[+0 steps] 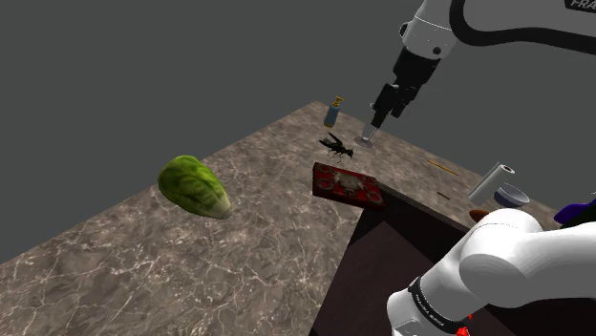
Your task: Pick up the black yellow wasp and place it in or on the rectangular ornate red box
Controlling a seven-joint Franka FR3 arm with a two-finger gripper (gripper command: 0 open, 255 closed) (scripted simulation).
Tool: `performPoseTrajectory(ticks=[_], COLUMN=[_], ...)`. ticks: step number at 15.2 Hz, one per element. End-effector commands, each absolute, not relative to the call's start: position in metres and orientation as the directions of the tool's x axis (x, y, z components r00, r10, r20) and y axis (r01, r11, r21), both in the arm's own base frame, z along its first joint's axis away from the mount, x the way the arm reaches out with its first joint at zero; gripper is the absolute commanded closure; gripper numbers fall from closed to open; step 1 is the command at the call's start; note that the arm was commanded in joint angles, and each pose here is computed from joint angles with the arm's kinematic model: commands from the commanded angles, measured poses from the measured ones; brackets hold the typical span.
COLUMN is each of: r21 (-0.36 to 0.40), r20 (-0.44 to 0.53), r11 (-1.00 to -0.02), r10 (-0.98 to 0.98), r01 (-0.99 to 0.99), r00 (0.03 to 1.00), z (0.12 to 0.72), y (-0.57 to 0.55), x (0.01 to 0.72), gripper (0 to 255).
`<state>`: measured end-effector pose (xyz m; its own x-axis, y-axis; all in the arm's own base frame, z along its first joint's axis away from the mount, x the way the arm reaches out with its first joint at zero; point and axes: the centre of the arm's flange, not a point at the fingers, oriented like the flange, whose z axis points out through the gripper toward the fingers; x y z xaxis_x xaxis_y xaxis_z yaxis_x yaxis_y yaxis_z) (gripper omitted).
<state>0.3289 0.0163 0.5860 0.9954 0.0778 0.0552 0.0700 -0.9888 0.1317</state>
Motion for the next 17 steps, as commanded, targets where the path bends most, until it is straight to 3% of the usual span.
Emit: performPoseTrajectory(ticks=[1,17], r21=[0.132,0.101], r20=[0.055,0.077], r11=[-0.989,-0.985], r10=[0.078,0.151], r01=[0.07,0.143], r00=[0.995,0.986], z=[0.586,0.464], y=[0.016,-0.135], x=[0.329,0.417], gripper=[0,0])
